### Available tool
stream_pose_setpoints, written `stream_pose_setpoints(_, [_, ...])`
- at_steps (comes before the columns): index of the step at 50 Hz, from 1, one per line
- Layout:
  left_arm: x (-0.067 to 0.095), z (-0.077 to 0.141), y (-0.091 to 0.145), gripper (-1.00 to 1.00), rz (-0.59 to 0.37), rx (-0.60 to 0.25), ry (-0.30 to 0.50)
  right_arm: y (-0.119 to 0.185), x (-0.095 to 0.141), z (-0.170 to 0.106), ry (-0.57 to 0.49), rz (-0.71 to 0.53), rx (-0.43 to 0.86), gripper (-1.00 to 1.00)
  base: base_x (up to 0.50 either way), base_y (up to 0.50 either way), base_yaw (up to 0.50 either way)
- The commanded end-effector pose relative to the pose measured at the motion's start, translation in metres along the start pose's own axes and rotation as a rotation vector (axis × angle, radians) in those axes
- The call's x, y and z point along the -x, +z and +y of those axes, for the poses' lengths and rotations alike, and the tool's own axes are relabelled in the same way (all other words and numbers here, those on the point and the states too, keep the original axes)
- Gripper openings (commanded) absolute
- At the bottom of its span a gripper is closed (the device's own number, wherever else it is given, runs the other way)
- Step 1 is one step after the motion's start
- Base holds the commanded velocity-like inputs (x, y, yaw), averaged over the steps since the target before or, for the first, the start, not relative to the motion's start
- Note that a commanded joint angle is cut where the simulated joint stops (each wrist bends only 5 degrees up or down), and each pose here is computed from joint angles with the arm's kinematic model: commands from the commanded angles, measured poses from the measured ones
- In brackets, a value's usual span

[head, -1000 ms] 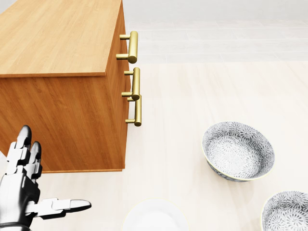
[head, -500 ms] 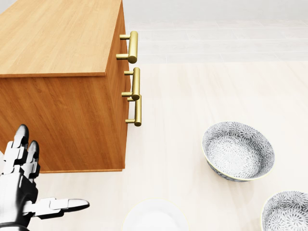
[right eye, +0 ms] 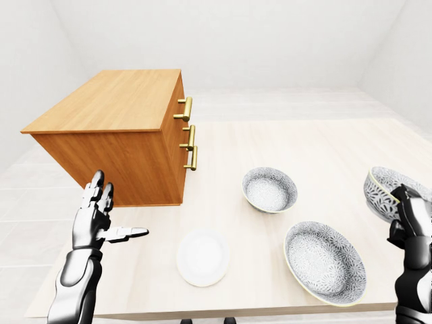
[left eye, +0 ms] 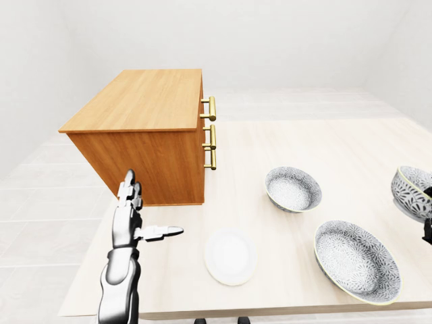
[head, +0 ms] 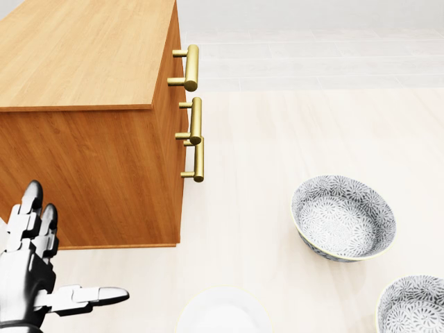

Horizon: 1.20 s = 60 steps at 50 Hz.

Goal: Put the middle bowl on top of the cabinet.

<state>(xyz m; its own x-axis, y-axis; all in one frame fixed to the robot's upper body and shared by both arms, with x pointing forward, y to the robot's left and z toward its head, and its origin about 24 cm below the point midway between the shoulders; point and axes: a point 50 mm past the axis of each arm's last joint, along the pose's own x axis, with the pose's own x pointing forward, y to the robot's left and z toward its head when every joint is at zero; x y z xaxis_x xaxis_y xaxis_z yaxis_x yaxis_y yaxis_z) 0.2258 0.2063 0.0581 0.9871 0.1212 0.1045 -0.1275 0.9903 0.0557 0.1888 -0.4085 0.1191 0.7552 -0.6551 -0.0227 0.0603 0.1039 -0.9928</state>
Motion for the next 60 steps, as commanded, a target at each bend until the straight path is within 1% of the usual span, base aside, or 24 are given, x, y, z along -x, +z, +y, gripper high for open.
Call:
stream_pose_setpoints(1, [0.000,0.001,-0.002,1.00,0.003,0.002,-0.001,0.030,-0.001,-0.024,-0.081,-0.078,0.028,-1.00,0.00,0.00,0.00])
stream_pose_setpoints(6, [0.000,0.001,-0.002,1.00,0.002,0.003,-0.001,0.043,0.000,-0.029,-0.091,-0.117,0.046,-1.00,0.00,0.00,0.00])
stream_pose_setpoints(12, [0.003,0.000,-0.002,1.00,-0.002,0.002,-0.009,0.062,0.000,-0.052,-0.140,-0.173,0.065,-1.00,0.00,0.00,0.00])
stream_pose_setpoints(16, [0.003,0.000,-0.001,1.00,-0.003,0.003,-0.009,0.074,0.000,-0.059,-0.163,-0.204,0.076,-1.00,0.00,0.00,0.00])
stream_pose_setpoints(21, [0.003,0.000,-0.002,1.00,-0.001,0.004,-0.008,0.094,0.000,-0.068,-0.184,-0.256,0.082,-1.00,0.00,0.00,0.00])
stream_pose_setpoints(29, [0.003,0.003,-0.001,1.00,-0.005,0.006,-0.004,0.127,-0.003,-0.090,-0.235,-0.332,0.099,-1.00,0.00,0.00,0.00])
stream_pose_setpoints(30, [0.003,0.004,-0.001,1.00,-0.005,0.009,-0.003,0.136,-0.001,-0.097,-0.248,-0.355,0.104,-1.00,0.00,0.00,0.00])
stream_pose_setpoints(32, [0.003,0.004,-0.001,1.00,-0.005,0.009,-0.003,0.139,0.000,-0.099,-0.247,-0.362,0.113,-1.00,0.00,0.00,0.00])
stream_pose_setpoints(35, [0.004,0.004,-0.001,1.00,-0.007,0.008,-0.004,0.156,0.004,-0.106,-0.260,-0.404,0.120,-1.00,0.00,0.00,0.00])
stream_pose_setpoints(46, [0.009,0.008,0.002,1.00,-0.014,0.014,-0.001,0.187,-0.002,-0.097,-0.247,-0.475,0.073,-1.00,0.00,0.00,0.00])
stream_pose_setpoints(60, [0.009,0.008,-0.001,1.00,-0.006,0.013,0.001,0.227,0.001,-0.097,-0.236,-0.576,0.014,-1.00,0.00,0.00,0.00])
